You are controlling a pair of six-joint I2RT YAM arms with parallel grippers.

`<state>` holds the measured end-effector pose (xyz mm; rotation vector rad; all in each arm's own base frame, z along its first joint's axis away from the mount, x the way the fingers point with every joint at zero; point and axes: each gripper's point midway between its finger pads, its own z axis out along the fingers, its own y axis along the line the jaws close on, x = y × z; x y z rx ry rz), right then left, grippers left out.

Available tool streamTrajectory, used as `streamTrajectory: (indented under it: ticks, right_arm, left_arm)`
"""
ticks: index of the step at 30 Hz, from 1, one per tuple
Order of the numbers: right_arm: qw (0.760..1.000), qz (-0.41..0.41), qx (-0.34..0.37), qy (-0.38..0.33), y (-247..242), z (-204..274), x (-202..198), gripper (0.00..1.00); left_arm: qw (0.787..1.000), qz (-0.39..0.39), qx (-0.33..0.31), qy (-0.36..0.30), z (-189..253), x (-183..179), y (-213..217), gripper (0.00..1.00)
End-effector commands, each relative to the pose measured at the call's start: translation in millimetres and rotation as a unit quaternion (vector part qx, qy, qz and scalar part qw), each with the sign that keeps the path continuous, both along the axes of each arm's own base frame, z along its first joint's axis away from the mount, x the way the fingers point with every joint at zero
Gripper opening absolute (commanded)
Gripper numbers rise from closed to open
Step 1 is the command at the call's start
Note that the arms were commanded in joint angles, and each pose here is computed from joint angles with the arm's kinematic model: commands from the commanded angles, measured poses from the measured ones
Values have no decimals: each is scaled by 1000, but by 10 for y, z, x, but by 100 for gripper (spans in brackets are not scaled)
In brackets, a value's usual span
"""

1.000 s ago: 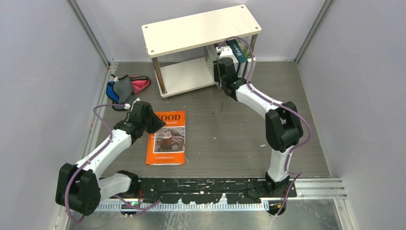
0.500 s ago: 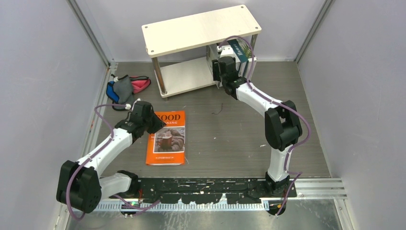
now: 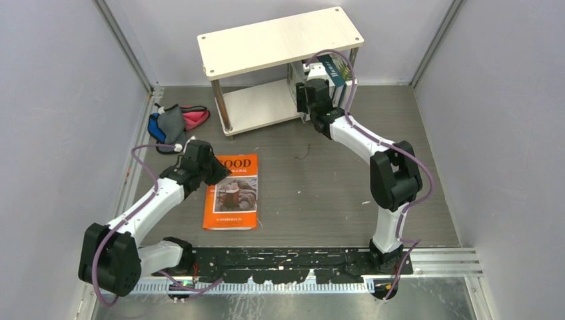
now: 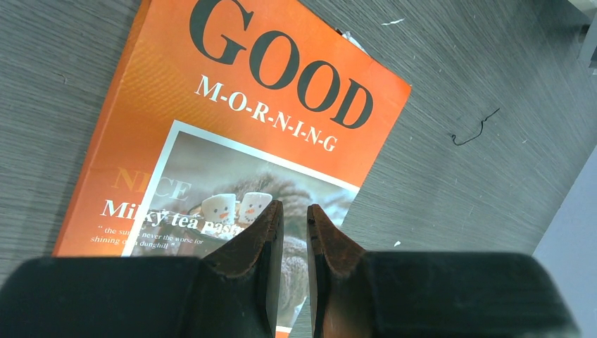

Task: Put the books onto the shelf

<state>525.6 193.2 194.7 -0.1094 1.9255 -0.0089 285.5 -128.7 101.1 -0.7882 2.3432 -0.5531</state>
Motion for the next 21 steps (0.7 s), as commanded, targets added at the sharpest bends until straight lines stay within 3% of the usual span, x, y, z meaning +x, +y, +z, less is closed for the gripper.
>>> streamTrajectory:
  ticks: [1,16,21]
  right_arm:
    - [997,-18,32,-66,-106,587,-56,64]
    - [996,-12,47,-77,-157,768,-476,63]
    - [995,-12,51,-86,-185,888,-765,64]
  left_arm:
    - [999,3,-9,-45,266,142,-16,19]
    - [999,29,6,-41,250,-5,135,21]
    - [998,53,10,-24,200,-130,225,27]
